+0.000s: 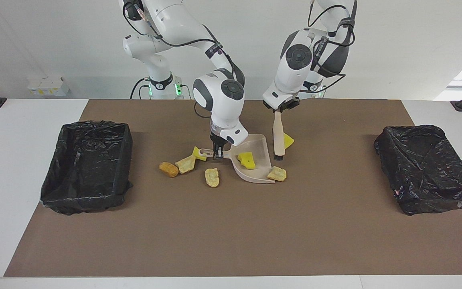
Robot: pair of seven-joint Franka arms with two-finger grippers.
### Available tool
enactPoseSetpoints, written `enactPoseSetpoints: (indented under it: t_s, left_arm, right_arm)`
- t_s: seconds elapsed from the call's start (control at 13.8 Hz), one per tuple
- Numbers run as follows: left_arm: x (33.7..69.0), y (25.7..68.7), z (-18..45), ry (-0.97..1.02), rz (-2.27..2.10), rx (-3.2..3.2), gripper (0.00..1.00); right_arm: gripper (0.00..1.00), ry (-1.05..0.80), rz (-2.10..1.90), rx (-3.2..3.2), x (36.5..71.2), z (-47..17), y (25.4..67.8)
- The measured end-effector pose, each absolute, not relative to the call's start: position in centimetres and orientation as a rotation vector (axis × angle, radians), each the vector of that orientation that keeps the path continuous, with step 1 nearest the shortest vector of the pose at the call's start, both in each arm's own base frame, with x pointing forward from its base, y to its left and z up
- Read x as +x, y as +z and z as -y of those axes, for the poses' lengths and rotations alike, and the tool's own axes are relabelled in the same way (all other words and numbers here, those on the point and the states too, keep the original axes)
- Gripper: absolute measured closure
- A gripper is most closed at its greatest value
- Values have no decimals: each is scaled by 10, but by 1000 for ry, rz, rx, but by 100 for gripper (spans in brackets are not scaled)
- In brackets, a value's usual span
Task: Sweep and dump trash in bin
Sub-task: 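Brush the crumbs into the dustpan held by the right gripper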
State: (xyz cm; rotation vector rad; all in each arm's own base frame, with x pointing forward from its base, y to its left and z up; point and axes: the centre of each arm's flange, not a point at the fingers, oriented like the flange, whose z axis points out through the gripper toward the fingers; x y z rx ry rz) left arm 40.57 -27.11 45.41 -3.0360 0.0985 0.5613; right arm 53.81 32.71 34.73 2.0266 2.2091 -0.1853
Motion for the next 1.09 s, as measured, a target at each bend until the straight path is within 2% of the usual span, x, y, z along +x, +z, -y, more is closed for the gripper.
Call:
enactPoseSetpoints:
  t_s: [0.36,0.58,0.8,1.09]
  left_arm:
    - [383,416,196,670,271,-2948,74]
    - [371,386,178,599,458,-2943,74]
    - [370,361,196,481,504,-2996,74]
    - [370,348,265,385,507,-3143,74]
  right_arm:
    - [68,-166,-2267,1969,544,-320,344]
    - [68,-166,-2268,1968,544,-320,343]
    - [68,-167,-2268,1967,544,-319,342]
    - [68,-168,-2261,1975,543,-319,341]
